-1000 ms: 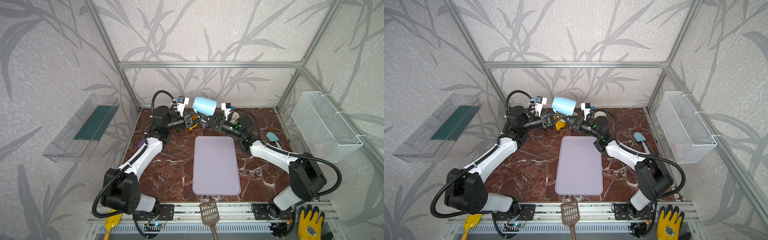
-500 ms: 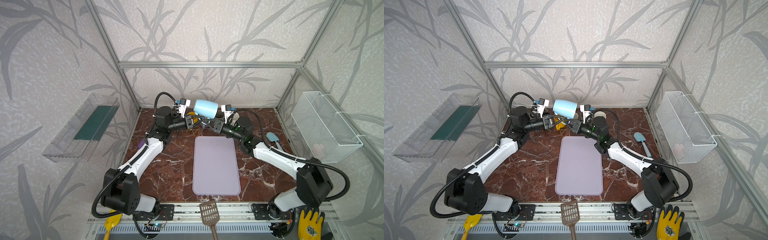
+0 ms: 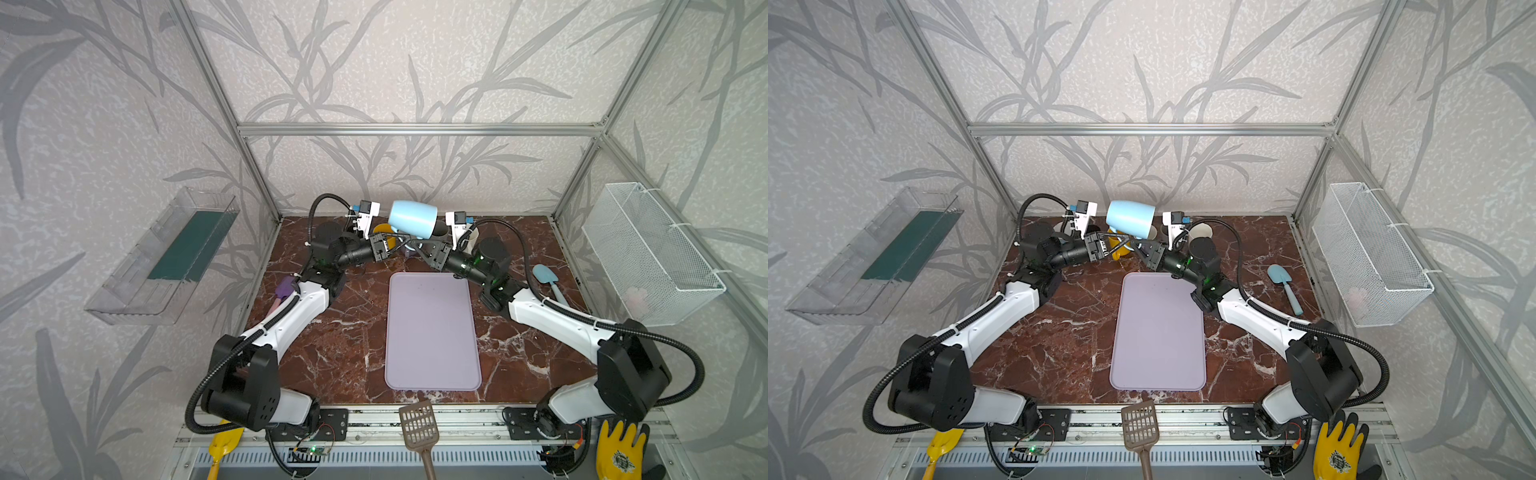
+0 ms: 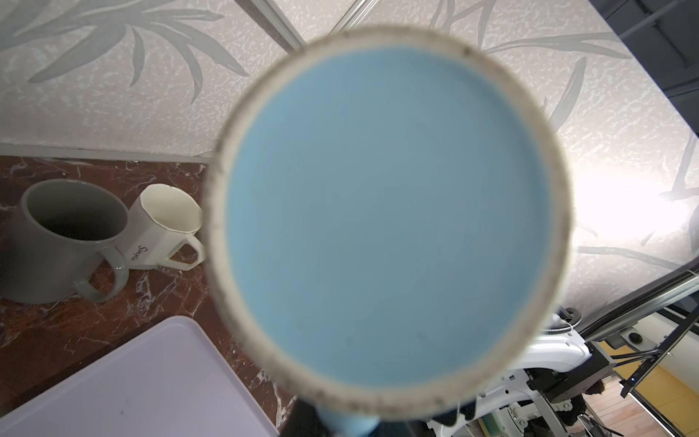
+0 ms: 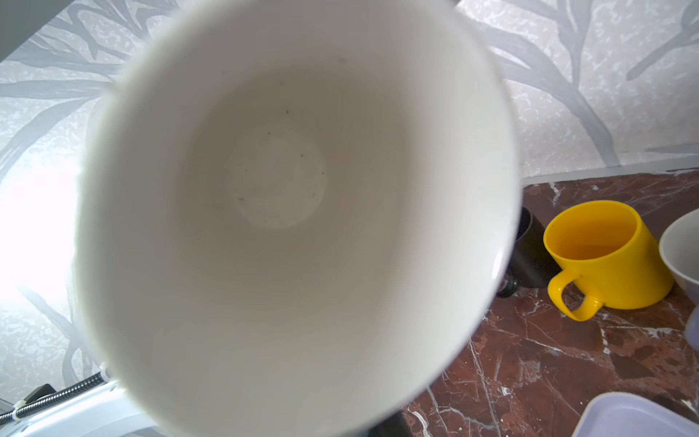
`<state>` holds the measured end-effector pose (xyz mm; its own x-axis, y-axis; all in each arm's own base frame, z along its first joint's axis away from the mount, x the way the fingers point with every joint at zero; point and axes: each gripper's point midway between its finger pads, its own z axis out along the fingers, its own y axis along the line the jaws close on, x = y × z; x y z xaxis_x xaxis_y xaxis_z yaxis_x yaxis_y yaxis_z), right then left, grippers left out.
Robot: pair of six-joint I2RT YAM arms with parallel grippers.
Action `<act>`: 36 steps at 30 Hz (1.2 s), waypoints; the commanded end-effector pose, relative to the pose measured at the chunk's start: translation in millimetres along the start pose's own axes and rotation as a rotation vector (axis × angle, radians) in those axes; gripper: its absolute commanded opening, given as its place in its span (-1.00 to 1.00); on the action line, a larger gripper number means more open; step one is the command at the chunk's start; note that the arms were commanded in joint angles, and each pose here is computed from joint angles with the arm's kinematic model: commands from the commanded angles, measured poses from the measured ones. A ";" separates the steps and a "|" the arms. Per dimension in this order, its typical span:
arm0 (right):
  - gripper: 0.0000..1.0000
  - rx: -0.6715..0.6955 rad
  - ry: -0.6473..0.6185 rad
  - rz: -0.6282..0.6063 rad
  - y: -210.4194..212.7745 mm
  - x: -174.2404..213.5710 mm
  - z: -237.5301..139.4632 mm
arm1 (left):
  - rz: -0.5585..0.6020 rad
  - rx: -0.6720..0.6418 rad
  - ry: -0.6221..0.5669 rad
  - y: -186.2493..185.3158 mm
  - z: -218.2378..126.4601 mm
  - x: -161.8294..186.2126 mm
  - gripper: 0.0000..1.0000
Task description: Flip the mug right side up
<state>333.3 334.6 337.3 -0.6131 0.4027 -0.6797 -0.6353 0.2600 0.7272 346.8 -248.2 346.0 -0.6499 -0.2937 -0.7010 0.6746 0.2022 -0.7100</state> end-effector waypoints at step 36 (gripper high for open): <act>-1.00 -0.258 -0.153 -0.105 91.9 -40.4 -22.6 | 0.112 0.027 -0.166 -48.5 -15.7 -31.0 -0.51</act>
<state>314.0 332.0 382.3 -0.5622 0.4816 -0.6723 -0.7020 0.1519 0.6958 330.1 -243.7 386.9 -0.5706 -0.3970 -0.7189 0.7241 0.1698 -0.6685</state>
